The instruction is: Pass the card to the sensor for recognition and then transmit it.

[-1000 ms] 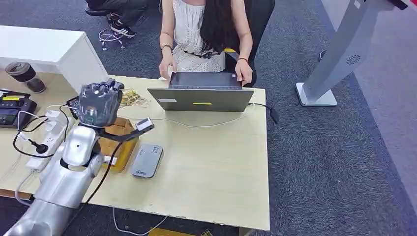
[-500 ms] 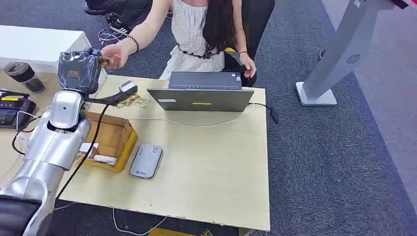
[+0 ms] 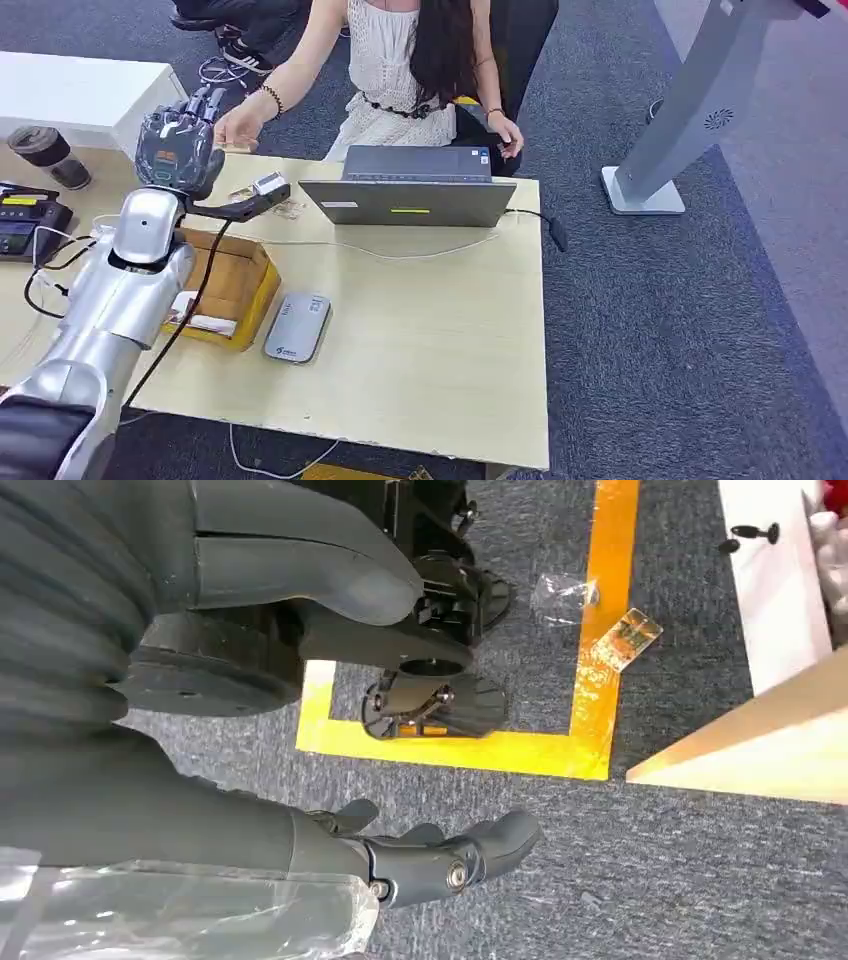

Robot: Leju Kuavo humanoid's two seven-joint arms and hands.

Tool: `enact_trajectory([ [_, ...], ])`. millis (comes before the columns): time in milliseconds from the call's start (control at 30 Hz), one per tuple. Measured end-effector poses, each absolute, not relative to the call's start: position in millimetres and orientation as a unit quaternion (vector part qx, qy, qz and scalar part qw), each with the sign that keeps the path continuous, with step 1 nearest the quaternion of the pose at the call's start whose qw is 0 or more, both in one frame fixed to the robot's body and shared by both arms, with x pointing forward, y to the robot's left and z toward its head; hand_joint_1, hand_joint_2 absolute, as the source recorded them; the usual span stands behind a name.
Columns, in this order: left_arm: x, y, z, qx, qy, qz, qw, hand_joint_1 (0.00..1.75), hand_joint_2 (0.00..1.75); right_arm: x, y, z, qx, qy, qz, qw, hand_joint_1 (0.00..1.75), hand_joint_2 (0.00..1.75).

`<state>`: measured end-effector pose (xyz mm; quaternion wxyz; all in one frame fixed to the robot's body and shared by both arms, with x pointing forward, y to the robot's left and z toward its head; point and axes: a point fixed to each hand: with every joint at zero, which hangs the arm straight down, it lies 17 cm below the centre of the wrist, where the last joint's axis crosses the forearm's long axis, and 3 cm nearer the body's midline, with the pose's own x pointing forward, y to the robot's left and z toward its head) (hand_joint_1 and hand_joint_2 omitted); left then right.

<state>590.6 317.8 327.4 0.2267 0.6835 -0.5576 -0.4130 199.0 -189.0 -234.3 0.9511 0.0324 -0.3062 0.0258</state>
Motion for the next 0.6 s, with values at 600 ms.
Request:
enact_trajectory([
  [600,372.1,210.8,270.5,0.537,-0.744,-0.335,0.214,0.0,1.75,169.7,-214.9,-241.1,0.0,-0.313,-0.066,0.948,0.0,1.75],
])
